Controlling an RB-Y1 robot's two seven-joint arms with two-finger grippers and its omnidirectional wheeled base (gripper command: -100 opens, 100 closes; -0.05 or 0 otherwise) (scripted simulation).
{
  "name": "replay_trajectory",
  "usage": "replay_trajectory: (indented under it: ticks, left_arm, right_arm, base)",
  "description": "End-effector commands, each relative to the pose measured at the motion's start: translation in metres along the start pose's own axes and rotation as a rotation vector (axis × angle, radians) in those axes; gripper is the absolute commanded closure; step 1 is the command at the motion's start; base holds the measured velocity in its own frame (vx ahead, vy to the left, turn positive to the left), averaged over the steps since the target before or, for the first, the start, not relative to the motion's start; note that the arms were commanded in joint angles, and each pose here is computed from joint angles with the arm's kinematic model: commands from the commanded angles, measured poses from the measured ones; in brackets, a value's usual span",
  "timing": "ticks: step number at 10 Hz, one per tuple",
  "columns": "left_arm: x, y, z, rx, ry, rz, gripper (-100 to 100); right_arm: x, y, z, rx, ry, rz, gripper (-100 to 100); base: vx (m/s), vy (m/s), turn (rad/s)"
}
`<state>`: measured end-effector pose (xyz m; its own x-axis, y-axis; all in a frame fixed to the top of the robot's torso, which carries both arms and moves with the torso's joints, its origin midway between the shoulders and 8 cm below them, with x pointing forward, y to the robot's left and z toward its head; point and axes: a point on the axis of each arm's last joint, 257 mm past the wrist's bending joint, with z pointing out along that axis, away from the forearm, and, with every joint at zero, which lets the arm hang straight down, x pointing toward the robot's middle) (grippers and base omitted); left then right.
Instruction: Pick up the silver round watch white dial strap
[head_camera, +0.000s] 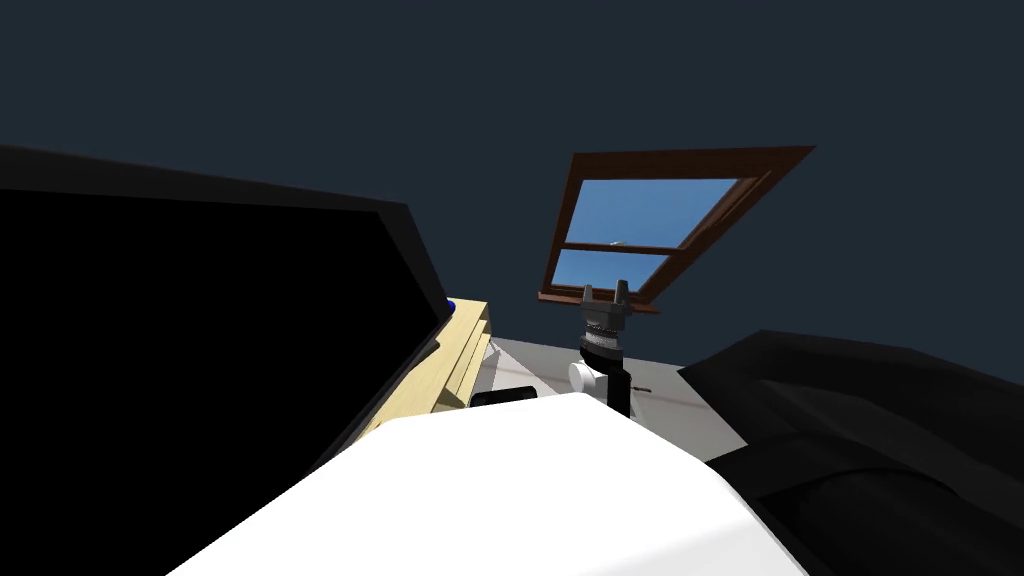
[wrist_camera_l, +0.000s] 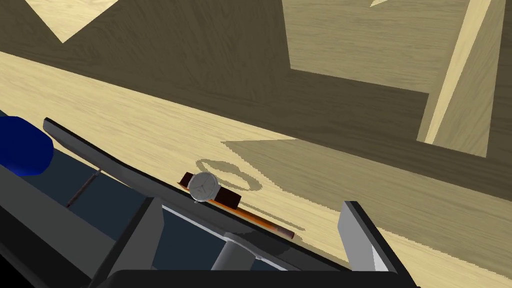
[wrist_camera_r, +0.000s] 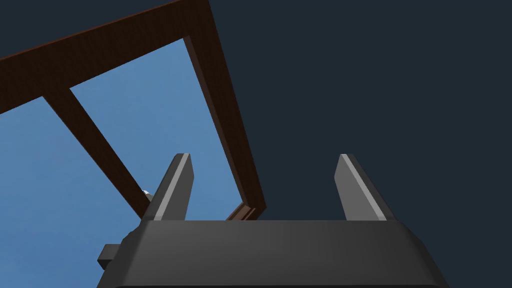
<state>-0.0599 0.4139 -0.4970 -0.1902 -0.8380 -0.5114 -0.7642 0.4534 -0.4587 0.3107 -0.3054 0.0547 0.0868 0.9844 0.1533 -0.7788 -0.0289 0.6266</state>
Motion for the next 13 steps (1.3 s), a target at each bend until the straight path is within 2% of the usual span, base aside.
replay_trajectory:
  ticks: [1,3,4,6,7,10,11,13]
  left_arm:
    - [0.002,0.014,-0.006,-0.029,0.008,0.013,-100]
    - [0.008,0.056,-0.027,-0.116,0.033,0.055,-100]
    - [0.009,0.058,-0.028,-0.122,0.035,0.055,-100]
    - [0.012,0.091,-0.046,-0.192,0.058,0.095,-100]
    - [0.014,0.095,-0.049,-0.201,0.062,0.095,-100]
    - [0.018,0.136,-0.076,-0.294,0.097,0.147,-100]
    - [0.018,0.136,-0.076,-0.294,0.097,0.147,-100]
    - [0.019,0.156,-0.09,-0.34,0.116,0.174,-100]
  right_arm:
    - [0.0,0.0,0.0,0.0,0.0,0.0,0]
    - [0.0,0.0,0.0,0.0,0.0,0.0,0]
    - [0.0,0.0,0.0,0.0,0.0,0.0,0]
    - [0.0,0.0,0.0,0.0,0.0,0.0,0]
    - [0.0,0.0,0.0,0.0,0.0,0.0,0]
    - [0.0,0.0,0.0,0.0,0.0,0.0,0]
    - [0.0,0.0,0.0,0.0,0.0,0.0,0]
    - [0.0,0.0,0.0,0.0,0.0,0.0,0]
  base:
    - [0.074,0.012,-0.088]
    - [0.16,-0.005,-0.185]
    - [0.141,0.01,-0.092]
    - [0.141,0.016,-0.184]
    - [0.112,0.011,-0.047]
    - [0.152,0.024,-0.15]
    - [0.12,0.016,-0.028]
    - [0.106,0.005,-0.104]
